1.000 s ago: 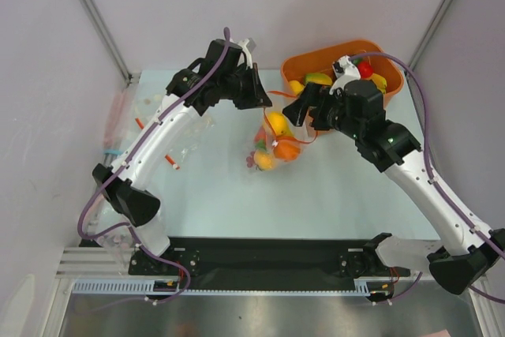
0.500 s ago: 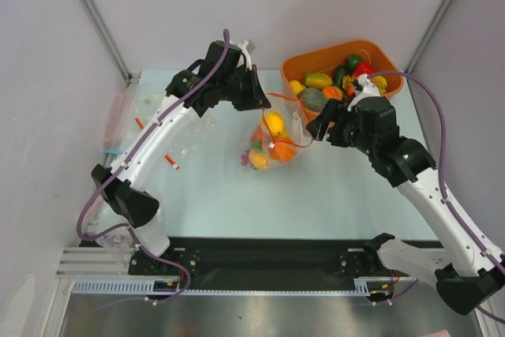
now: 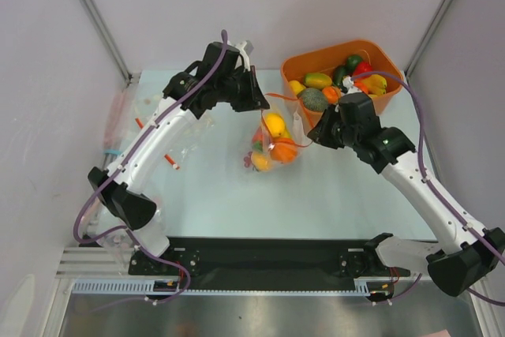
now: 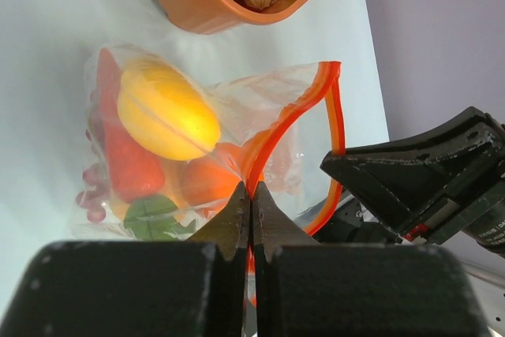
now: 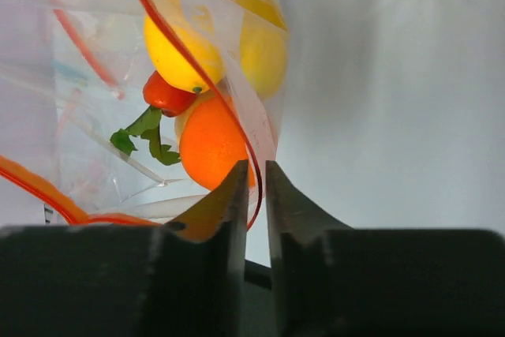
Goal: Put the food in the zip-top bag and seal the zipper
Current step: Adjust the zipper food storage bag at the center of the board.
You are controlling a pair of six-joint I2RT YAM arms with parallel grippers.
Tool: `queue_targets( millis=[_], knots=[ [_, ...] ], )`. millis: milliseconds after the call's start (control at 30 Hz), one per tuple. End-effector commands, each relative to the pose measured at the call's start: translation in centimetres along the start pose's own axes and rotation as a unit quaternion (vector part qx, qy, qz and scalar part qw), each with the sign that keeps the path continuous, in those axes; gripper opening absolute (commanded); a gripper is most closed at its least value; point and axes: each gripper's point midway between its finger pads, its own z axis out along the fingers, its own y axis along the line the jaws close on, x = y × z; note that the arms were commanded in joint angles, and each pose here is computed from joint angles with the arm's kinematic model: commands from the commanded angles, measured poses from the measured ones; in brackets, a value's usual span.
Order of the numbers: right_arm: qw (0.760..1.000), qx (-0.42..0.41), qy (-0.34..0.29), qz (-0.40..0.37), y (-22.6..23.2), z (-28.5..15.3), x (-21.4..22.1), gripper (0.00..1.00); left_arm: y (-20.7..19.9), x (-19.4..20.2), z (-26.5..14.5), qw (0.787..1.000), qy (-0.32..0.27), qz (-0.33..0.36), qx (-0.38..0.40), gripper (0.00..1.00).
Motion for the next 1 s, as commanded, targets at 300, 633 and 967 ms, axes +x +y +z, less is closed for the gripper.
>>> queue_targets(
  millis=[300,633,967],
  knots=[
    [0.999,-0.031,-0.034,-0.014,2.6,0.3,-3.3,0.00,-0.7,-0.5,-1.3,0.999,-0.023,0.016,0.023,0.00],
    [0.995,-0.085,-0.041,-0.039,6.6,1.9,-6.4,0.00,-0.2,-0.2,0.1,1.000,0.001,0.017,0.012,0.00],
    [0.992,-0.100,-0.054,-0.062,7.9,3.8,-8.8,0.00,1.3,0.8,2.6,1.000,0.010,0.009,0.002,0.00]
  ],
)
